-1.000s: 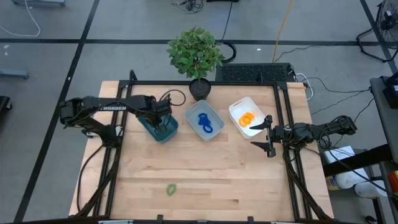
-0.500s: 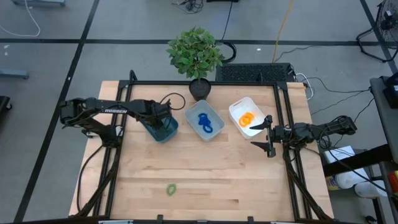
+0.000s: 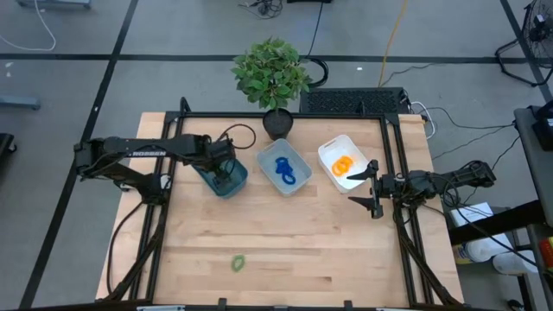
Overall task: Sort spring keychains
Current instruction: Put the green spring keychain into the blue bin
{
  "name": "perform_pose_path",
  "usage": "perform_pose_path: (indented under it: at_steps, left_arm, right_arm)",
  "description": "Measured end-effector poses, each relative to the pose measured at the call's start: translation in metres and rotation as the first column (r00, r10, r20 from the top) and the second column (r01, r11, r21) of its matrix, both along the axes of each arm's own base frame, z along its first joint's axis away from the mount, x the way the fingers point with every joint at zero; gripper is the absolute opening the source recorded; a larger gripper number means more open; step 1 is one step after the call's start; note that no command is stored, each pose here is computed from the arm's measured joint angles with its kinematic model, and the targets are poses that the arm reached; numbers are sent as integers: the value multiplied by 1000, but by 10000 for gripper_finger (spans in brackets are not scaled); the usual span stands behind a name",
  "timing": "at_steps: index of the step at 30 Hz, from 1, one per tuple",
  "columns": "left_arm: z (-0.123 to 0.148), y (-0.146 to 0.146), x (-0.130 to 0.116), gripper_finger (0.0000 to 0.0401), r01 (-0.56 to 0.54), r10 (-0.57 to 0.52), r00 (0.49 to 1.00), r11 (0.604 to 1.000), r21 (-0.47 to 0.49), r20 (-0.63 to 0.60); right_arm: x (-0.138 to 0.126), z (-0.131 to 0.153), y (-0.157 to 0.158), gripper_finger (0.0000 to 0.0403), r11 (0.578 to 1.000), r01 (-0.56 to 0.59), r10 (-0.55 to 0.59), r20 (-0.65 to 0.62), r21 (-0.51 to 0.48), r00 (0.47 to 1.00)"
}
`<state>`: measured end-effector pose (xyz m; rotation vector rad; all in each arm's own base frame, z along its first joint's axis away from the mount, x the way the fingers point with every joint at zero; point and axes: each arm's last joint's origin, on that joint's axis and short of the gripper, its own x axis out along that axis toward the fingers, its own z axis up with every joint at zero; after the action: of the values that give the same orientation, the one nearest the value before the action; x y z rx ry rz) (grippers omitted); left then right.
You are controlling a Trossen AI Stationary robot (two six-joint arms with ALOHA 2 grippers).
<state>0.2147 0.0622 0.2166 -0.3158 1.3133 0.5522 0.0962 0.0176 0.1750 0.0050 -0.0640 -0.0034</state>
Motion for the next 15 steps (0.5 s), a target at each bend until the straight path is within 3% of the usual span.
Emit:
perform_pose_path:
  at_steps: [5,15]
  left_arm:
    - [27,-13,-1,373,-8,8,1000,1000,-15,-9]
    - [67,-63,9,376,29,-25,997,998,-49,69]
  right_arm:
    - [0,0,0,297,1000,0,0,0,0,1000]
    - [0,0,0,297,1000,0,0,0,0,1000]
